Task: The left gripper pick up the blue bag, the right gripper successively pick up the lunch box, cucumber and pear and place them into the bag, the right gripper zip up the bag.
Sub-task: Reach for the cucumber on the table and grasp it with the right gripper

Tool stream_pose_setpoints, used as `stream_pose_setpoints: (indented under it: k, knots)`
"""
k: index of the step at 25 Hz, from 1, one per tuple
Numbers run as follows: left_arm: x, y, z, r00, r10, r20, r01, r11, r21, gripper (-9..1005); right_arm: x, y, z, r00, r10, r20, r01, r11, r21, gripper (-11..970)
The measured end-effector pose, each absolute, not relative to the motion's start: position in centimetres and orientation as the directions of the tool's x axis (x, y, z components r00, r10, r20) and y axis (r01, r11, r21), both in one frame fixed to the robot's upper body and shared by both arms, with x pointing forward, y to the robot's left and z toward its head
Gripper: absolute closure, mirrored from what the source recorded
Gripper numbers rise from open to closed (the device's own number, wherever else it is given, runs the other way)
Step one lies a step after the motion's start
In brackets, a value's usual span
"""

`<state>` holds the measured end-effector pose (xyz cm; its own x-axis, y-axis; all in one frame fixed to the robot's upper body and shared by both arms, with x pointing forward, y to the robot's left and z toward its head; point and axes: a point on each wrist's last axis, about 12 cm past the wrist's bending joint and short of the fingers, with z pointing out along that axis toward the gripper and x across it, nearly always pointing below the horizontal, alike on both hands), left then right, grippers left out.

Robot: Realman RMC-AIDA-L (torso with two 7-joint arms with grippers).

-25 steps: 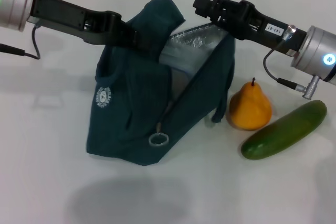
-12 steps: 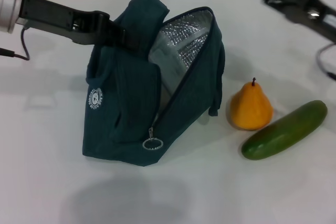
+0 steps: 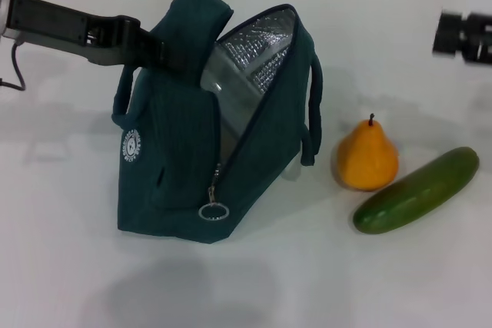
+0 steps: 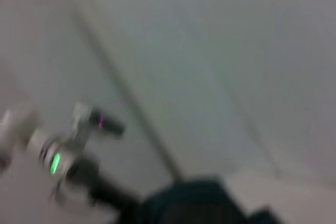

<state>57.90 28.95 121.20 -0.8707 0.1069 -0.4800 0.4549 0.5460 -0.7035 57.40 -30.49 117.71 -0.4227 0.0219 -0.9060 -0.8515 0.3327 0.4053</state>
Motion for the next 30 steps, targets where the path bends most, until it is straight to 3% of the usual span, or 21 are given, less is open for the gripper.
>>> stream_pose_setpoints:
  k: [7, 15, 20, 30]
  knots:
    - [58.0, 28.8, 121.3, -0.868, 0.113, -0.483, 0.461, 0.543, -0.702, 957, 58.8, -30.2, 121.5, -0.296, -0.488, -0.821, -0.953, 0.205, 0.221, 188]
    - [57.9, 28.5, 121.2, -0.866, 0.112, -0.487, 0.466, 0.531, -0.707, 957, 59.6, -26.6, 123.3, -0.072, -0.827, -0.558, -0.997, 0.058, 0.042, 187]
    - [57.9, 28.1, 121.4, -0.854, 0.112, -0.508, 0.49, 0.504, -0.711, 957, 59.4, -24.0, 123.0, 0.044, -0.904, -0.426, -0.999, -0.035, -0.027, 186]
    - [57.7, 27.7, 121.1, -0.861, 0.105, -0.497, 0.479, 0.497, -0.724, 957, 58.8, -20.7, 121.2, 0.267, -0.881, -0.392, -0.964, -0.25, -0.094, 184]
